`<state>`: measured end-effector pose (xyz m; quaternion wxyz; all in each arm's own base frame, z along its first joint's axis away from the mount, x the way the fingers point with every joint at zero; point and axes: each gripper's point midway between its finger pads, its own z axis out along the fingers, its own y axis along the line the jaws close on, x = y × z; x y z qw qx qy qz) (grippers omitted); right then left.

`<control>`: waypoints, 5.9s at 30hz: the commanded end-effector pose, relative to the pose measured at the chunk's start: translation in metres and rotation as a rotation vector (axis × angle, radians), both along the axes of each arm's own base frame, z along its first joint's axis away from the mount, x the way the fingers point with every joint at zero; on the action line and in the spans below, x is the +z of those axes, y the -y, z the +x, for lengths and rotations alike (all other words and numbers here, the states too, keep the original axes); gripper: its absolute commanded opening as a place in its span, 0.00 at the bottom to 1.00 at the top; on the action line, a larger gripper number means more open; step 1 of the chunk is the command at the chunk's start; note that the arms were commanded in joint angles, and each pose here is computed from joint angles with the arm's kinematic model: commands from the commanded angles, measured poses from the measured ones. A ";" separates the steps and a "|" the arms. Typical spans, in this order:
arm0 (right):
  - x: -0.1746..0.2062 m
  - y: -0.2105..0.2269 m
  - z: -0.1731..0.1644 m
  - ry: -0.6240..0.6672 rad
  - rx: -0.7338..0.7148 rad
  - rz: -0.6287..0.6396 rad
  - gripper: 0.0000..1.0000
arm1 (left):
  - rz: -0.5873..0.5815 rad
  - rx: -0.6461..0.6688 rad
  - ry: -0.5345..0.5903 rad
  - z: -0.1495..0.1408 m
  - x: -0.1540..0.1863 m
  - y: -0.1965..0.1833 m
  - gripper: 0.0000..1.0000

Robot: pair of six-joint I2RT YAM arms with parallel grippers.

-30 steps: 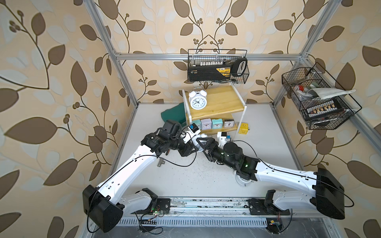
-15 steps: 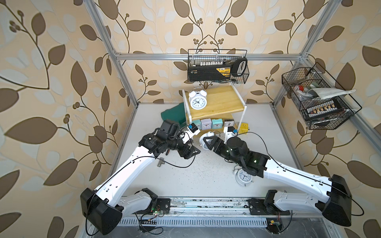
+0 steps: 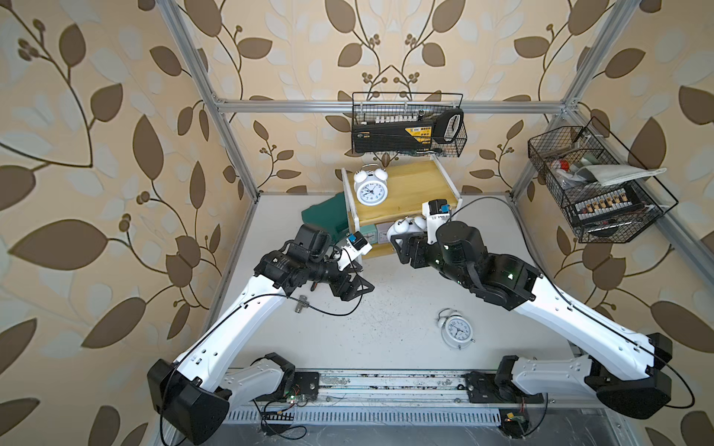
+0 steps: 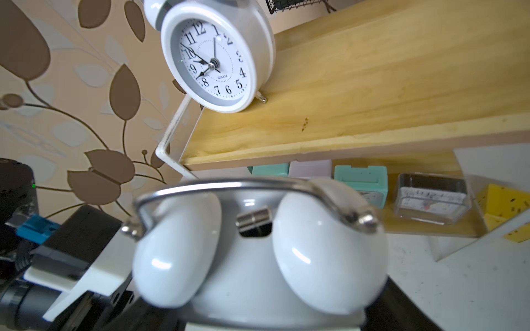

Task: Place the alarm clocks on the shelf by style
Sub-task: Place the alarm on the shelf, then pick up the alarm from the center of the board.

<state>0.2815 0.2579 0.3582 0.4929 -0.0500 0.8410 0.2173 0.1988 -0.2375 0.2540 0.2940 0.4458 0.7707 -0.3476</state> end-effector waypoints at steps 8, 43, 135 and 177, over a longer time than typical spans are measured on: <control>0.050 0.027 0.031 0.096 -0.072 -0.133 0.63 | -0.039 -0.016 0.026 -0.005 0.011 -0.005 0.79; 0.052 0.013 0.134 -0.059 -0.172 -0.103 0.66 | -0.040 -0.007 0.017 -0.004 0.005 -0.009 0.79; -0.285 0.157 -0.106 -0.938 -0.205 -0.472 0.99 | -0.032 -0.004 0.021 -0.002 0.000 -0.011 0.80; -0.318 0.133 -0.116 -0.982 -0.070 -0.587 0.91 | -0.028 -0.001 0.017 -0.001 -0.002 -0.011 0.80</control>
